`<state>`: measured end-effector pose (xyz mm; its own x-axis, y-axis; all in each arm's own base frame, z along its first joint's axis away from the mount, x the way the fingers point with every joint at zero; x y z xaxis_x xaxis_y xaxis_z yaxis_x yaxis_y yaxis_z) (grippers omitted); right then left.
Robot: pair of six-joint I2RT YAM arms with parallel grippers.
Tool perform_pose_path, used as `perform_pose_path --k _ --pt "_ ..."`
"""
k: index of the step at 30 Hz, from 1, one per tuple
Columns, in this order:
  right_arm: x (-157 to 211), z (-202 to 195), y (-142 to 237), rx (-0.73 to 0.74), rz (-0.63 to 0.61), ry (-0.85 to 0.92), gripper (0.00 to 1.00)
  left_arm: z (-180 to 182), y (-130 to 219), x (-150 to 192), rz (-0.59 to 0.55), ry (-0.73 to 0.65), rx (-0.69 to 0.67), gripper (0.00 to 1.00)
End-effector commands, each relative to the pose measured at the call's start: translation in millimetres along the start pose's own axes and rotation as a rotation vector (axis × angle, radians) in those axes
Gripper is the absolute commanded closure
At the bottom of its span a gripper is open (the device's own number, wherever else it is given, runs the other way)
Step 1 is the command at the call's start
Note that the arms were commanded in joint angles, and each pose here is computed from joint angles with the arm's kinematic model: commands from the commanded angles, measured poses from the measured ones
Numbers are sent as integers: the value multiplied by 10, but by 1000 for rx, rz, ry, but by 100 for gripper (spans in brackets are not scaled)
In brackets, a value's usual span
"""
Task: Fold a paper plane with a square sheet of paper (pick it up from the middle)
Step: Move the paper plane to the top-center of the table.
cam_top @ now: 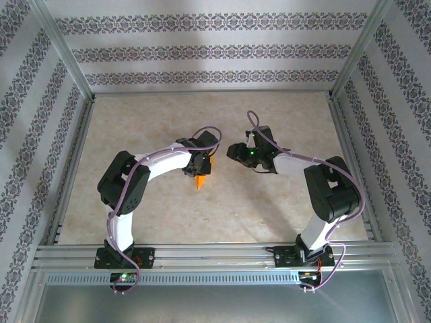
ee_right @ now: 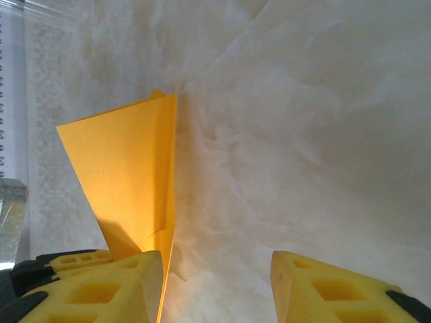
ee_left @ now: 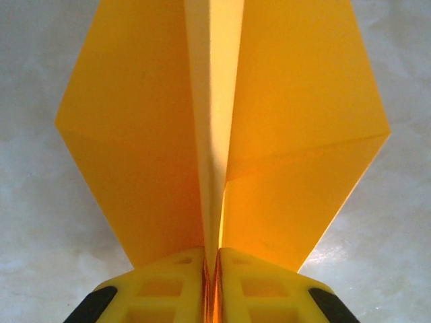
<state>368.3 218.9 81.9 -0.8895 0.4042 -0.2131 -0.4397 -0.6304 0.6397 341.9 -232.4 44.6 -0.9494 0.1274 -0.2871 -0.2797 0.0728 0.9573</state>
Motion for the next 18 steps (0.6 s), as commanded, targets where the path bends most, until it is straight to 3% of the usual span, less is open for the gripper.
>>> perform_pose_path --k 1,12,18 --pt "-78 -75 129 47 -54 25 53 88 -29 37 34 5 -47 86" --pt "-98 -101 150 50 -56 8 52 95 -106 56 53 -2 -61 84" --pt "-133 -118 203 67 -82 15 43 106 -96 35 46 -5 -70 94"
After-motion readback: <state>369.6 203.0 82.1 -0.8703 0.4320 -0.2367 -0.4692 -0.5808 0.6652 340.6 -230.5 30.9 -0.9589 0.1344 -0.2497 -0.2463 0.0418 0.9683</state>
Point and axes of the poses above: each hand's point on the last joint's axis, 136 mm out from that joint toward the fingers, its own y axis back along the fingers, its own z axis along the line the jaws close on, x = y × z, the point moved 1 cm from there along y, back along the fingers, and after that the axes turned 7 degrees about -y, right-handed, at the moved point
